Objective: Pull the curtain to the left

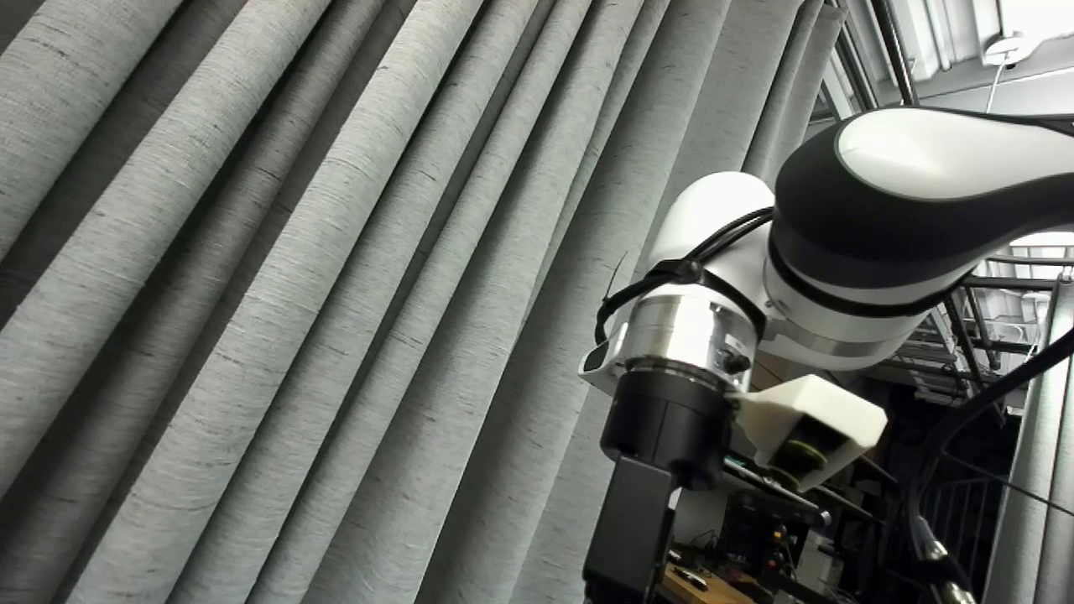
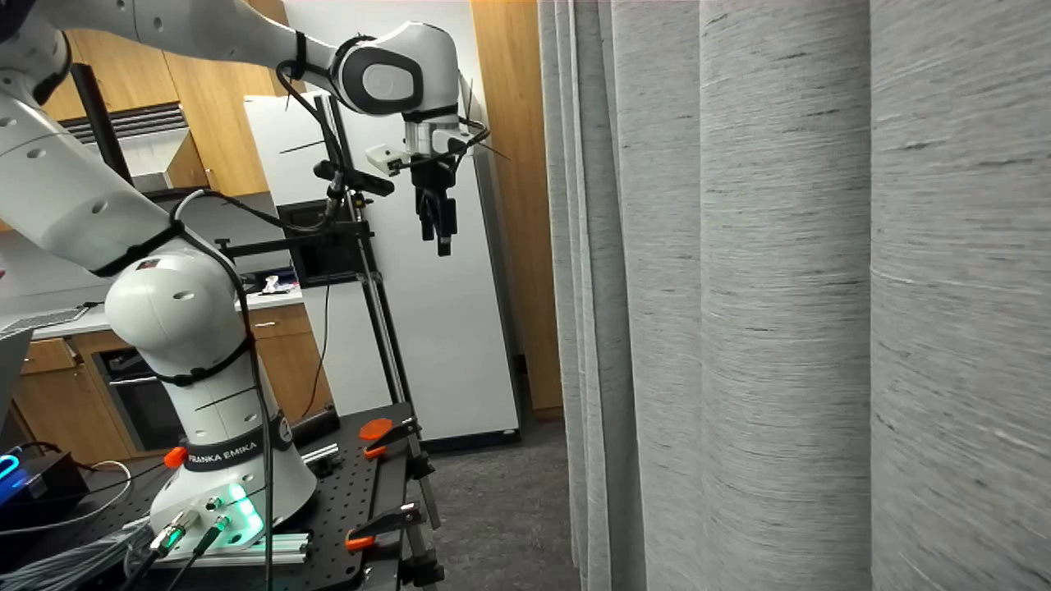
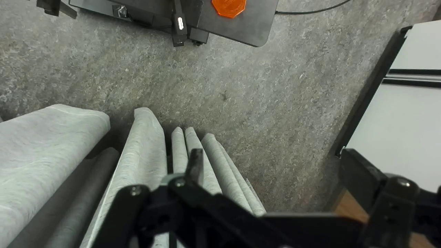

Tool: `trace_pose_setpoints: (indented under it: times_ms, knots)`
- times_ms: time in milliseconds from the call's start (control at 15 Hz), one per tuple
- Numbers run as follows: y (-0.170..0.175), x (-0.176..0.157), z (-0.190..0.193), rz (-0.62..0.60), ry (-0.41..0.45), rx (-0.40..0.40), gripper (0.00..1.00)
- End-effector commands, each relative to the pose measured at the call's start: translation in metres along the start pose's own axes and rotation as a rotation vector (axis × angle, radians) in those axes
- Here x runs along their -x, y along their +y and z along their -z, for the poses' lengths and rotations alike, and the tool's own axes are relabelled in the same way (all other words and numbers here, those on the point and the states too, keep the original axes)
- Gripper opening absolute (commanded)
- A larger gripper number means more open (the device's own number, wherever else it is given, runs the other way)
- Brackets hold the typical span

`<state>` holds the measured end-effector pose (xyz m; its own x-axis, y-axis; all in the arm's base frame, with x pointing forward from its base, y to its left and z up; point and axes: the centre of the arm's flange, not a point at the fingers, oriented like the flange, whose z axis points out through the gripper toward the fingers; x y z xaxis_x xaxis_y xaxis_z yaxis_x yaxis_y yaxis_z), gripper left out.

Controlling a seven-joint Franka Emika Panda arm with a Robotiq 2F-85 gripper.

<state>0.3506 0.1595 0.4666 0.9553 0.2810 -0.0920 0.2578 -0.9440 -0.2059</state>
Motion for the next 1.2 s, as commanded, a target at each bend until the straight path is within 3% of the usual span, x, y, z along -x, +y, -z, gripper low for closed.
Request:
trace_pose_setpoints:
  times_ms: [0,600,1133]
  knots:
    - [0.000,0.000,0.000,0.000,0.000,0.000,1.00]
    - [0.005,0.002,0.006,-0.016,0.027,0.024,1.00]
    - [0.042,0.029,0.066,-0.134,0.134,0.163,1.00]
